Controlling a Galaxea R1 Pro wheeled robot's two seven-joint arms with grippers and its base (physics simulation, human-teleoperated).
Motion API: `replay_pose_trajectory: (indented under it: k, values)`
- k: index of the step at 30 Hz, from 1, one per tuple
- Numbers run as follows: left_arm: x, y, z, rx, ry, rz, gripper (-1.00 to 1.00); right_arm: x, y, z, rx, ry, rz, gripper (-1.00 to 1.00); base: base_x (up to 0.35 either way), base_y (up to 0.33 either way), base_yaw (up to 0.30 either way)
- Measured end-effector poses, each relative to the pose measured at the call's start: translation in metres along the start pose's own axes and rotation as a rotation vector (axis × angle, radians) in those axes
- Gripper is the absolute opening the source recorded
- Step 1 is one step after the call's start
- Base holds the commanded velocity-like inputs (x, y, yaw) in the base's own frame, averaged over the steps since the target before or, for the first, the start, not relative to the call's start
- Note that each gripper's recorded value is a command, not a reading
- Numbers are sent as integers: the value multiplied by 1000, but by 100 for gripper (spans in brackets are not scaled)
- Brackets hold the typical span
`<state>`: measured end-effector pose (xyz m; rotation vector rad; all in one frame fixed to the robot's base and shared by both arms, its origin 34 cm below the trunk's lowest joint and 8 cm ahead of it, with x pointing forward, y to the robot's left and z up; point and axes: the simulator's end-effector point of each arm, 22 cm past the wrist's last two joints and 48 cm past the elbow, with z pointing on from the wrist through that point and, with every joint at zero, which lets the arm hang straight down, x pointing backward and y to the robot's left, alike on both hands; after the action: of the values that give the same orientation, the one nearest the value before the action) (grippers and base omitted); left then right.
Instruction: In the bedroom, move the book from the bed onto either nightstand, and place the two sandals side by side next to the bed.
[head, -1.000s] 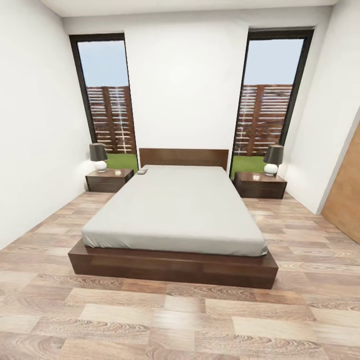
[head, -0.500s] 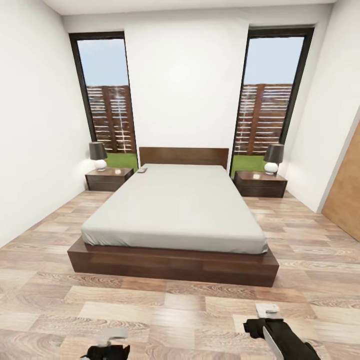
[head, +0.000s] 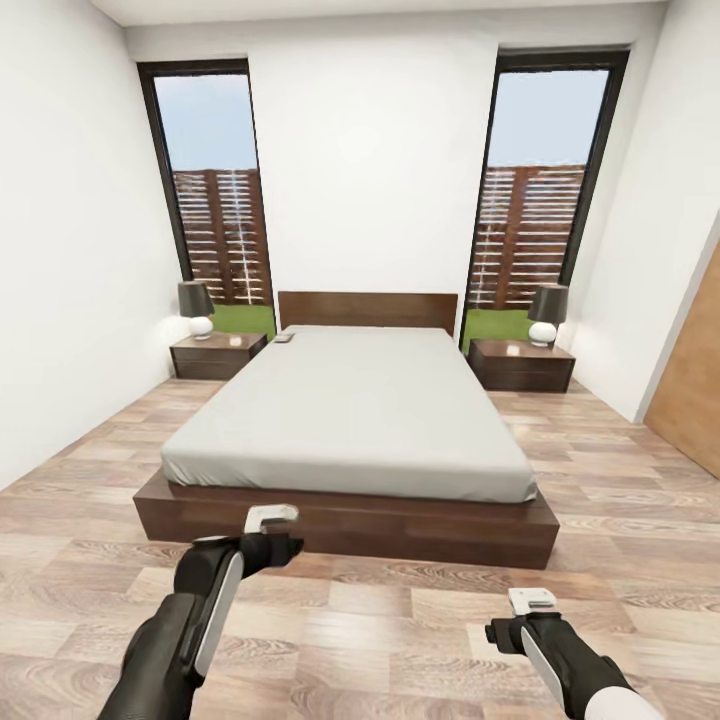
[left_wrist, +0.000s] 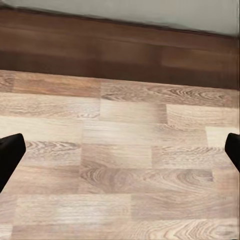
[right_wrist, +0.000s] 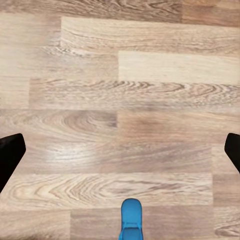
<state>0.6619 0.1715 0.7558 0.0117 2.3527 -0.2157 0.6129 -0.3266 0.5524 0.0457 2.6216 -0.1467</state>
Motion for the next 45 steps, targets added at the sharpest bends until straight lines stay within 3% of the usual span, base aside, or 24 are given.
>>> replay_pose_trajectory:
  k: [5, 13, 18, 21, 28, 32, 40, 45]
  values:
    - [8, -16, 12, 55, 9, -27, 100, 7, 3, 8, -8, 1, 7, 100, 0, 0, 0]
    - [22, -13, 22, 53, 14, -22, 100, 26, 4, 23, -6, 20, 3, 100, 0, 0, 0]
    - [31, -12, 29, 52, 18, -21, 100, 70, 1, 37, 2, 99, 2, 100, 0, 0, 0]
    - [36, -10, 33, 48, 19, -20, 100, 87, 1, 45, 3, 112, 2, 100, 0, 0, 0]
    - [48, -7, 41, 43, 21, -17, 100, 91, 8, 63, -4, -49, 4, 100, 0, 0, 0]
    - [54, -7, 46, 45, 21, -17, 100, 94, 9, 70, -5, -77, 6, 100, 0, 0, 0]
    - [68, -5, 56, 44, 22, -19, 100, 119, 3, 83, 7, -12, 9, 100, 0, 0, 0]
    - [81, -2, 65, 42, 31, -21, 100, 127, 2, 91, 10, -5, 20, 100, 0, 0, 0]
